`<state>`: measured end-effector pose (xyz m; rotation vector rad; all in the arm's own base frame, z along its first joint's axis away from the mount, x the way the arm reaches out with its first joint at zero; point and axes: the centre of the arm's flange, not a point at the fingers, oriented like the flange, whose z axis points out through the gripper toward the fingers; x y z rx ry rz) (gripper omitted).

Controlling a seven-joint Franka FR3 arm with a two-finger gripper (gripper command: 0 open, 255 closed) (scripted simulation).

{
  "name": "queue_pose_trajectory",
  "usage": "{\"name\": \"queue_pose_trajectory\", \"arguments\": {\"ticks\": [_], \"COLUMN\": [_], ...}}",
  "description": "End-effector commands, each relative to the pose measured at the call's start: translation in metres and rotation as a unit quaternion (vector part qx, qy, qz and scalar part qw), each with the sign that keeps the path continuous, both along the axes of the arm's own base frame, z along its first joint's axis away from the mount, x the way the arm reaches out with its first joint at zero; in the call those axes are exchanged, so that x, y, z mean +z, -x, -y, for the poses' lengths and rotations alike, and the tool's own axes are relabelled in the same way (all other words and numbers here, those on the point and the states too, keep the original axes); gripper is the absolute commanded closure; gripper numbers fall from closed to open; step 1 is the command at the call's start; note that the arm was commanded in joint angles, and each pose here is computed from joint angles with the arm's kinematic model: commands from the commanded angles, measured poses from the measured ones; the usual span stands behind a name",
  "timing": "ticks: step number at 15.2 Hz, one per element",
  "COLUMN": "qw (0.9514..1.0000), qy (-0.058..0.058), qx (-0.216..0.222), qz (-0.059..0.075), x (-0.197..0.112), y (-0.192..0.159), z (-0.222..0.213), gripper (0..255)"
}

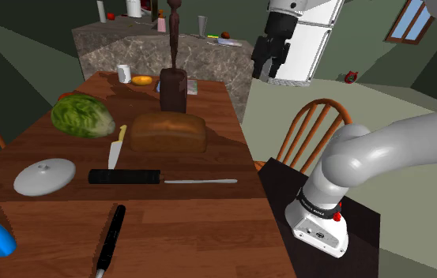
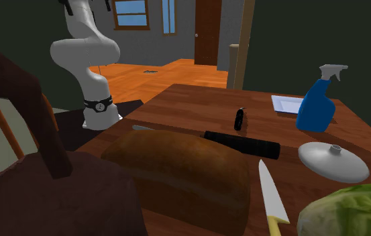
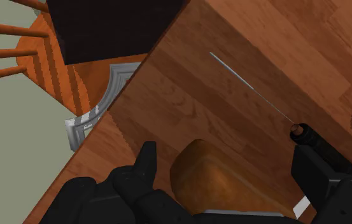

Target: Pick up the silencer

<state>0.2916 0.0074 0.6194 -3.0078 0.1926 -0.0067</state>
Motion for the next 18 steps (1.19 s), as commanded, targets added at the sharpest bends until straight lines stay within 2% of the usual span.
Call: {"name": "queue_pose_trajectory", "arguments": {"ticks": [1,9,13,18], "qw": [1.0000,0.9966,0.9924,0.9848], "qy": [0.000,0.014,0.021,0.029], "qx": [0.000,0.080,0.120,0.170], "qz": [0.000,0.012,0.017,0.025], "x": [0.000,-0.062,-0.093,-0.132], "y": [0.000,-0.067,-0.098,-0.133], "z": [0.000,-0.055,-0.086,-0.127], "gripper": [0,0,0,0]}}
